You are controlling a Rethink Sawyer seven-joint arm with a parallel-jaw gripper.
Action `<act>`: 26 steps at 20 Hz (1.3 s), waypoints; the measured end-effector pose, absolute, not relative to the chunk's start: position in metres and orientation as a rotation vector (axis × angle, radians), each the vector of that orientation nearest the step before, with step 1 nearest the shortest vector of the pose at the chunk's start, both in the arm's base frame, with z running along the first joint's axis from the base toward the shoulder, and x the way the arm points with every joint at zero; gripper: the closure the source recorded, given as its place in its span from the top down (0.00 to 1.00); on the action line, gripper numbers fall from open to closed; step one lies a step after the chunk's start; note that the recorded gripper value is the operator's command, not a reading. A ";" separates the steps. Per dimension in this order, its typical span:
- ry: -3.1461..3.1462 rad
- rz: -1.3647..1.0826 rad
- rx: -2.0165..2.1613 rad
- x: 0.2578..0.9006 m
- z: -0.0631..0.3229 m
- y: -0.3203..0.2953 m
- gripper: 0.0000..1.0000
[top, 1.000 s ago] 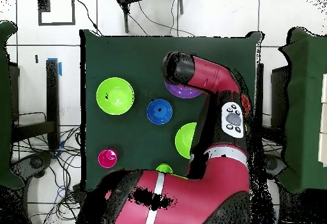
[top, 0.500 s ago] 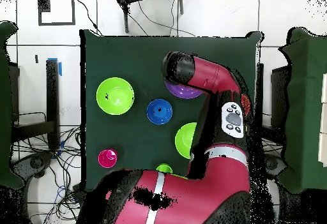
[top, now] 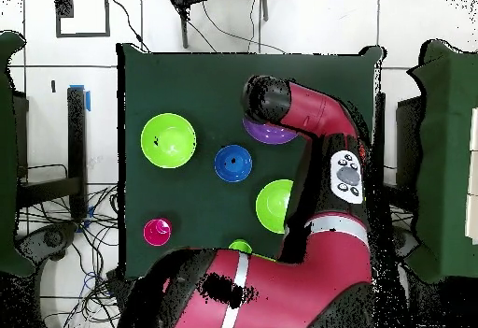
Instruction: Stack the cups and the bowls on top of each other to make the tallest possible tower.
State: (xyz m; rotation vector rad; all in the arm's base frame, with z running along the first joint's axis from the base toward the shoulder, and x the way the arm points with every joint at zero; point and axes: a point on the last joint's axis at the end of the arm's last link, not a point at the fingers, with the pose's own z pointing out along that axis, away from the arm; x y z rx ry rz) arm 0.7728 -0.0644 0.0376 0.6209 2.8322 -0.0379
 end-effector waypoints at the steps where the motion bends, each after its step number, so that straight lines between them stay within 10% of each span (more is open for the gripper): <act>1: 2.829 -0.038 0.634 0.772 0.038 -0.071 1.00; 26: 2.741 -0.211 0.887 0.756 0.057 -0.116 1.00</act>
